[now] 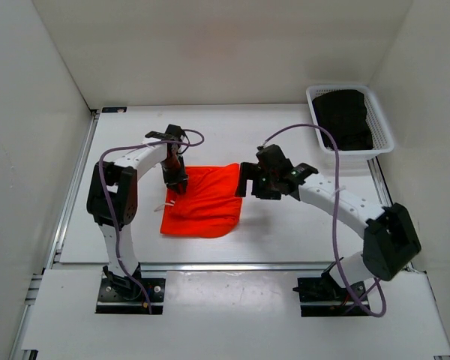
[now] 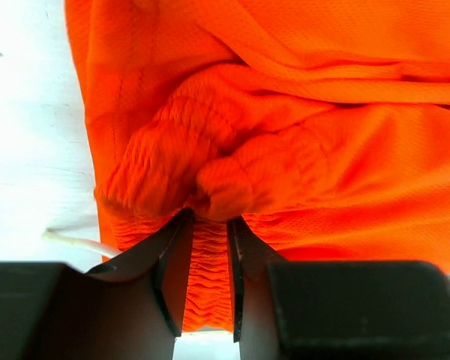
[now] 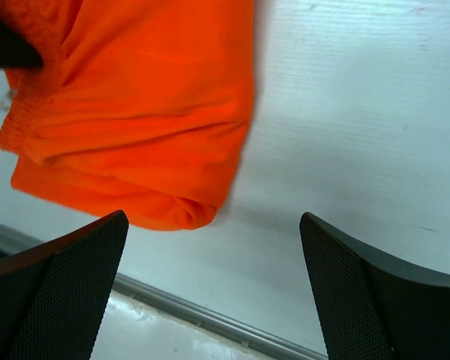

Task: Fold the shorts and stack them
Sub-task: Fold the shorts

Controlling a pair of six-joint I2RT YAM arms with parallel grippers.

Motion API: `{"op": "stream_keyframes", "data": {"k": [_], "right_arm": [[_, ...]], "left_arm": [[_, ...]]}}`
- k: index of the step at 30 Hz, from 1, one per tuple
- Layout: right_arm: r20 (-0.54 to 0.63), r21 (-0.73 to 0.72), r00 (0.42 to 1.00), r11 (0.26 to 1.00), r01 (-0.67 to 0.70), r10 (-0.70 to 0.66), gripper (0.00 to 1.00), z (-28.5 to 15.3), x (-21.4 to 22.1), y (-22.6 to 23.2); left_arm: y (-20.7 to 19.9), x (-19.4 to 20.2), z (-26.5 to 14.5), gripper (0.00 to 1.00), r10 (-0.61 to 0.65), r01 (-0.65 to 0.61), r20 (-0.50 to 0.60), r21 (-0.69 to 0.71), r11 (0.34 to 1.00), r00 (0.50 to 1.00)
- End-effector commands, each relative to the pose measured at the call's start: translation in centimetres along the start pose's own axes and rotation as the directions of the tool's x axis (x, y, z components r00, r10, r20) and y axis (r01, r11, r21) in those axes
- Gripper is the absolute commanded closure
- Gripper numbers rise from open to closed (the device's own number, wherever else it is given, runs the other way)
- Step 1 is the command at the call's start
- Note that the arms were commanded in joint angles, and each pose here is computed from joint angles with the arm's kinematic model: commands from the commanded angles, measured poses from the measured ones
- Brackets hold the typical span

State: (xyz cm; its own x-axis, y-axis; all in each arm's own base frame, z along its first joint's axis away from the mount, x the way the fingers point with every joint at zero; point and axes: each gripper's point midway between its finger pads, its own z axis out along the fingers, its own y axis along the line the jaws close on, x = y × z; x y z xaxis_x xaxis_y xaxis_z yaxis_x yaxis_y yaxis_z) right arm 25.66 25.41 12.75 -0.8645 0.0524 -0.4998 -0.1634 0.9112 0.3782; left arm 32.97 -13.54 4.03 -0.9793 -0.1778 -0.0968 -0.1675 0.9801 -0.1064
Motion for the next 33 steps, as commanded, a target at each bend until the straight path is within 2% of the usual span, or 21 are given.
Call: {"op": "stream_keyframes", "data": {"k": [1, 6, 9, 12, 13, 14, 17, 20, 24, 26, 29, 30, 31, 32, 33], "right_arm": [[-0.139, -0.162, 0.990, 0.987, 0.014, -0.037, 0.00, 2.1, 0.9, 2.5], [-0.146, -0.201, 0.989, 0.980, 0.004, -0.034, 0.02, 6.6, 0.9, 3.2], [-0.158, -0.181, 0.987, 0.983, -0.018, -0.012, 0.13, 8.7, 1.6, 2.5], [-0.162, -0.195, 0.987, 0.981, -0.019, -0.014, 0.28, 9.9, 2.1, 2.4], [-0.172, -0.187, 0.985, 0.982, -0.032, -0.001, 0.36, 10.1, 2.3, 2.3], [-0.149, -0.175, 0.989, 0.984, -0.037, 0.011, 0.58, 10.3, 1.8, 2.2], [-0.132, -0.128, 0.990, 0.990, -0.059, 0.042, 0.90, 10.5, 1.5, 0.7], [-0.113, -0.031, 0.991, 0.997, -0.071, 0.067, 1.00, 10.7, 1.2, -1.6], [-0.062, 0.128, 0.991, 0.986, -0.109, 0.117, 1.00, 10.1, -0.2, -6.0], [-0.024, 0.163, 0.989, 0.976, -0.143, 0.148, 1.00, 9.2, -1.4, -7.6], [-0.017, 0.178, 0.989, 0.974, -0.139, 0.144, 1.00, 8.7, -2.1, -8.7], [-0.016, 0.187, 0.991, 0.974, -0.128, 0.133, 0.95, 8.4, -2.4, -8.8], [0.000, 0.173, 0.994, 0.979, -0.106, 0.108, 0.78, 8.0, -3.8, -8.1], [-0.001, 0.174, 0.994, 0.979, -0.106, 0.108, 0.66, 7.2, -4.1, -7.8], [0.013, 0.178, 0.995, 0.979, -0.096, 0.095, 0.50, 6.6, -4.7, -7.7]], "left_arm": [[-1.0, -2.2, -3.5, 0.63, 0.018, -0.024, 0.116, 0.054, 0.998, 0.993], [-1.1, -2.0, -3.1, 0.63, 0.028, -0.034, 0.100, 0.059, 0.998, 0.995], [-1.0, -1.5, -2.5, 0.63, 0.018, -0.023, 0.076, 0.059, 0.998, 0.997], [-1.2, -1.7, -2.5, 0.63, 0.019, -0.024, 0.086, 0.063, 0.998, 0.996], [-1.2, -1.7, -2.5, 0.63, 0.019, -0.024, 0.086, 0.063, 0.998, 0.996], [-1.1, -1.7, -2.2, 0.63, 0.018, -0.023, 0.078, 0.059, 0.998, 0.997], [-1.6, -1.6, -2.0, 0.63, 0.037, -0.042, 0.072, 0.067, 0.997, 0.997], [-3.4, -2.4, -0.9, 0.63, 0.073, -0.078, 0.063, 0.076, 0.994, 0.995], [-6.7, -3.5, -0.6, 0.63, 0.115, -0.122, 0.062, 0.130, 0.984, 0.991], [-8.3, -4.3, -1.6, 0.63, 0.130, -0.143, 0.090, 0.158, 0.977, 0.987], [-10.9, -4.8, -2.7, 0.58, 0.152, -0.172, 0.114, 0.201, 0.964, 0.982], [-11.1, -4.8, -2.5, 0.56, 0.153, -0.171, 0.098, 0.207, 0.963, 0.983], [-11.6, -4.2, -2.8, 0.54, 0.169, -0.181, 0.077, 0.200, 0.963, 0.983], [-12.5, -4.8, -4.2, 0.51, 0.178, -0.199, 0.116, 0.205, 0.958, 0.977], [-12.3, -5.2, -4.4, 0.50, 0.176, -0.197, 0.123, 0.184, 0.963, 0.977]]}}
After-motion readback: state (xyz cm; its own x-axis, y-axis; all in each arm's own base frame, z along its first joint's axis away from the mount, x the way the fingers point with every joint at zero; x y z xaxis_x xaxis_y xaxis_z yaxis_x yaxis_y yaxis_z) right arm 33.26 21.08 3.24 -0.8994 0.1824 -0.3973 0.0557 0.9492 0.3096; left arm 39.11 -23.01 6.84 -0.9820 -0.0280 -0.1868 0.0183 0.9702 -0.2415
